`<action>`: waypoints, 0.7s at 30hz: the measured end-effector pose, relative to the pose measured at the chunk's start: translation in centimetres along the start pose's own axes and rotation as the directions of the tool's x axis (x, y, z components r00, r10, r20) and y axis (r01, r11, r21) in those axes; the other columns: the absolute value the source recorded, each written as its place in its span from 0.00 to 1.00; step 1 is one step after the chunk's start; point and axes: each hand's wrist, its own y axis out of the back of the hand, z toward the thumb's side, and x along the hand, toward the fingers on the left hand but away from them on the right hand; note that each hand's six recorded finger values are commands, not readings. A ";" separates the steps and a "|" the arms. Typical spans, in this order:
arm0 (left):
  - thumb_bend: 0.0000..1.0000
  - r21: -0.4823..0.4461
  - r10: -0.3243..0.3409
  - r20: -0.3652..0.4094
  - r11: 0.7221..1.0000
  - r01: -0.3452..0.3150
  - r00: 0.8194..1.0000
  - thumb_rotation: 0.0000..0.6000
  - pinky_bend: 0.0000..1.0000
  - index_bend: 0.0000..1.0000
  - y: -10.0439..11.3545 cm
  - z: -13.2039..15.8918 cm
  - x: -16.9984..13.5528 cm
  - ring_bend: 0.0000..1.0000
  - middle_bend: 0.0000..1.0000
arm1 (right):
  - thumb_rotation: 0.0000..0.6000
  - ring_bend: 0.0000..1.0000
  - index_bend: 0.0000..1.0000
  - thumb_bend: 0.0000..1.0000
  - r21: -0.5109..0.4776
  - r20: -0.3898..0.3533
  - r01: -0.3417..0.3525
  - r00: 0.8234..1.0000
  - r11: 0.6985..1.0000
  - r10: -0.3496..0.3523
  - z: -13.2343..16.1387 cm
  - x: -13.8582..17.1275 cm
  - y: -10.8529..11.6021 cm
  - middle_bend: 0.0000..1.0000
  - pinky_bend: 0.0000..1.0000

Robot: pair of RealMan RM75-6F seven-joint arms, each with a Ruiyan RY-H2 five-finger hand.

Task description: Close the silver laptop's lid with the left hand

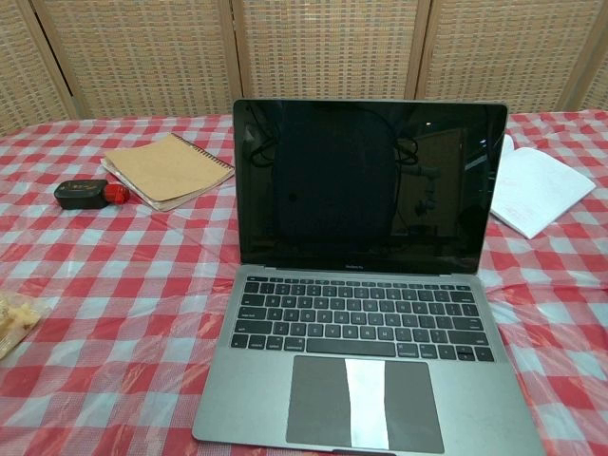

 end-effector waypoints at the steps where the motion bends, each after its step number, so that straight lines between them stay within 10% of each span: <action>1: 0.34 -0.001 -0.001 0.003 1.000 0.001 1.000 1.00 0.00 0.00 0.1 0.1 0.3 0.00 0.00 | 1.00 0.00 0.00 0.69 0.002 -0.001 0.000 1.000 1.000 0.000 0.0 0.0 0.0 0.00 0.00; 11: 0.96 -0.024 -0.026 0.121 0.999 0.030 0.992 1.00 0.00 0.05 1.3 4.0 5.3 0.00 0.00 | 1.00 0.00 0.00 0.70 0.014 0.024 -0.002 1.000 1.000 0.001 -0.4 -0.6 -0.4 0.00 0.00; 21: 1.00 -0.017 -0.038 0.271 0.999 0.045 0.962 1.00 0.07 0.09 3.5 10.6 11.3 0.00 0.00 | 1.00 0.00 0.00 0.70 0.030 0.078 -0.017 0.997 0.999 0.014 -1.7 -1.4 -0.9 0.00 0.00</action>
